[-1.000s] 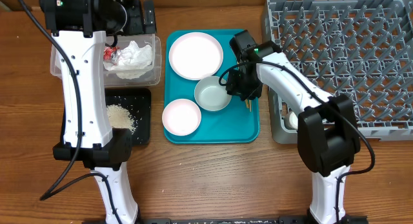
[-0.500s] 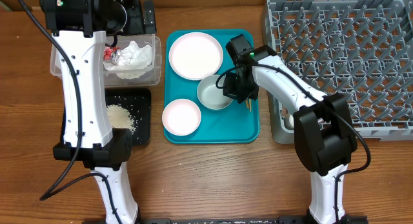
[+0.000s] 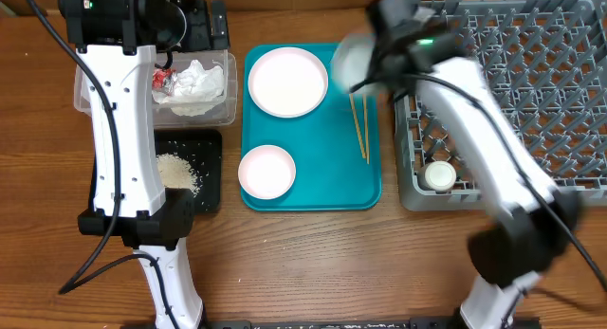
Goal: Sort waste into correct bins and load items into the dishwasher
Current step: 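Carry the grey bowl into the dish rack and release it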
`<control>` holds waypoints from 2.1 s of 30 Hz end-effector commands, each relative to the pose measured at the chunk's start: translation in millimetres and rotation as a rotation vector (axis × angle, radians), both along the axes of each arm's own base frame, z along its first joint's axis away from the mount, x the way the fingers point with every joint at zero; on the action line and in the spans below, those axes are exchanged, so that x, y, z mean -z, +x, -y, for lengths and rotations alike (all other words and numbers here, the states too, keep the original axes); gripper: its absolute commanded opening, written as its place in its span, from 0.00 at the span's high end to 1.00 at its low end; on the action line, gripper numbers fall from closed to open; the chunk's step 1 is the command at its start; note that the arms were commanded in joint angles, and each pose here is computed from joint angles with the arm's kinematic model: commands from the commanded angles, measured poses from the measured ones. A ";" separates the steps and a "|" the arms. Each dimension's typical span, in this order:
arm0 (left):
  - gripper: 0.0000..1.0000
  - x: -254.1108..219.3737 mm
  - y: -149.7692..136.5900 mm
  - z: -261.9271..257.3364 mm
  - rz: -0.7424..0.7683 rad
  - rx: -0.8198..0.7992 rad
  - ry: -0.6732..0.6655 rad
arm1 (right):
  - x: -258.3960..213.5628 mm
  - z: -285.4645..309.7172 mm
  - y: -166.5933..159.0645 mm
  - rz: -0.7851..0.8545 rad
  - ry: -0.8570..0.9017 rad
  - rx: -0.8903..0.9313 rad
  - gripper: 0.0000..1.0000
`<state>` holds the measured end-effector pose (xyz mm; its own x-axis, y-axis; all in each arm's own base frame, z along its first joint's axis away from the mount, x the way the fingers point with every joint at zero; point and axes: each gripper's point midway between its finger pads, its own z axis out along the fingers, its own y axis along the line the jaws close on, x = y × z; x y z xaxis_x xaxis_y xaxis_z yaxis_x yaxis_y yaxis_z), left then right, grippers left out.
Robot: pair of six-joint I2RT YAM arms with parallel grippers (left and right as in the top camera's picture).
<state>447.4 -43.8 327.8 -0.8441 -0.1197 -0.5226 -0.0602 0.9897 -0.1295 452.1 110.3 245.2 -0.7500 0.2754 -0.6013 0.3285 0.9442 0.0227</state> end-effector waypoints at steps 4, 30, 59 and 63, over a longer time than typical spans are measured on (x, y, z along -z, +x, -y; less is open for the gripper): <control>0.00 -6.4 -3.4 -1.7 0.014 -0.016 0.000 | -89.7 96.4 -1.6 0.303 -0.451 0.369 0.96; 0.00 -6.4 -3.4 -1.7 0.014 -0.016 0.000 | 52.7 142.0 126.6 0.203 -0.799 0.380 0.96; 0.00 -6.4 -3.4 -1.7 0.014 -0.016 0.000 | 92.5 109.6 121.5 0.087 -0.836 0.245 0.88; 0.00 -6.4 -3.4 -1.7 0.014 -0.016 0.000 | 94.6 103.2 118.8 0.071 -0.845 0.223 0.86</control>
<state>447.0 -43.8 327.6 -0.8451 -0.1196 -0.5210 -0.0604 0.9898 -0.1292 570.0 -1.8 155.2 -0.6810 -0.1347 -0.7198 0.5444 0.5643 -0.6207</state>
